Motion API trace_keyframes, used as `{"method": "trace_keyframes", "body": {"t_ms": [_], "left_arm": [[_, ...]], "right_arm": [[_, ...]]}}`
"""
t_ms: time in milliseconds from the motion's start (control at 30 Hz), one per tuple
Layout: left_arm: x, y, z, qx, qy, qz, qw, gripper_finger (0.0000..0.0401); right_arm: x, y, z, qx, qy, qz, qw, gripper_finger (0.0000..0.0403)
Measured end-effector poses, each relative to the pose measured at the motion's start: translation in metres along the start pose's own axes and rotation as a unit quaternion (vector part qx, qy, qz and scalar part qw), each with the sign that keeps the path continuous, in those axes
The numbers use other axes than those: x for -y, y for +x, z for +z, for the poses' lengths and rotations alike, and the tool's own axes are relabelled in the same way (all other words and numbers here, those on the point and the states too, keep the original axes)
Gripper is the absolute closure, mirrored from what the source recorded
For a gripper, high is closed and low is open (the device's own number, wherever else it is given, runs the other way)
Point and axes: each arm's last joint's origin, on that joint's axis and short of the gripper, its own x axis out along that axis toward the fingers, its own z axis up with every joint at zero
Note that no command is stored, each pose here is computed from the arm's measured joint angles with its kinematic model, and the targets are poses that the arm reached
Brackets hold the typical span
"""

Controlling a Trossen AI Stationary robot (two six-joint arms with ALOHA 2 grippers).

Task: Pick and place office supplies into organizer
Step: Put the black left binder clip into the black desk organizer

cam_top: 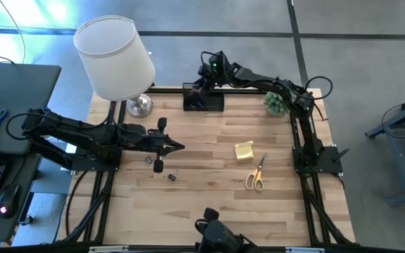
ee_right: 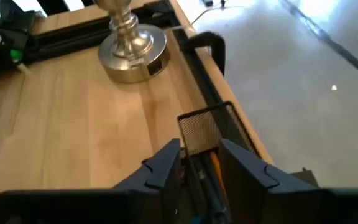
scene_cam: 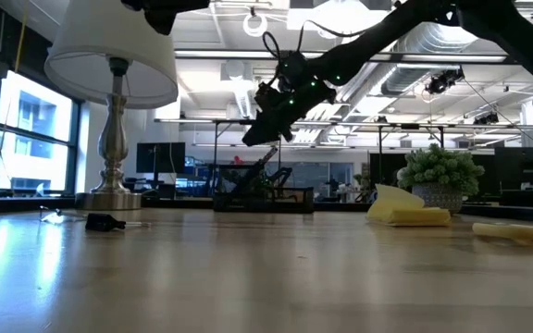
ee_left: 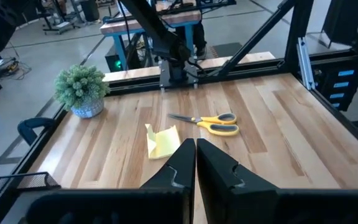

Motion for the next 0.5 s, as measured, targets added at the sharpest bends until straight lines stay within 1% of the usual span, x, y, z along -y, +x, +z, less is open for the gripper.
{"method": "trace_keyframes", "body": {"t_ms": [100, 167, 233, 300, 400, 500], "left_arm": [[-0.001, -0.008, -0.001, -0.011, 0.003, -0.001, 1.0, 0.0396], [-0.002, -0.013, -0.002, -0.025, 0.008, -0.002, 1.0, 0.0395], [-0.002, -0.016, -0.008, -0.054, 0.024, -0.001, 0.998, 0.0392], [-0.004, -0.016, -0.012, -0.077, 0.035, 0.023, 0.996, 0.0387], [-0.007, -0.016, -0.016, -0.1, 0.04, 0.082, 0.991, 0.0373], [-0.008, -0.014, -0.021, -0.126, 0.036, 0.115, 0.985, 0.0355]], "right_arm": [[-0.005, -0.005, 0.002, -0.009, 0.002, 0.009, 1.0, 0.0277], [-0.01, -0.016, 0.009, -0.008, 0.0, 0.014, 1.0, 0.0263], [-0.018, -0.03, 0.018, -0.009, -0.005, 0.021, 1.0, 0.0251], [-0.029, -0.046, 0.025, -0.018, -0.013, 0.039, 0.999, 0.0243], [-0.056, -0.063, 0.029, -0.047, -0.044, 0.091, 0.994, 0.0239], [-0.091, -0.059, 0.017, -0.069, -0.065, 0.139, 0.986, 0.0247]]}}
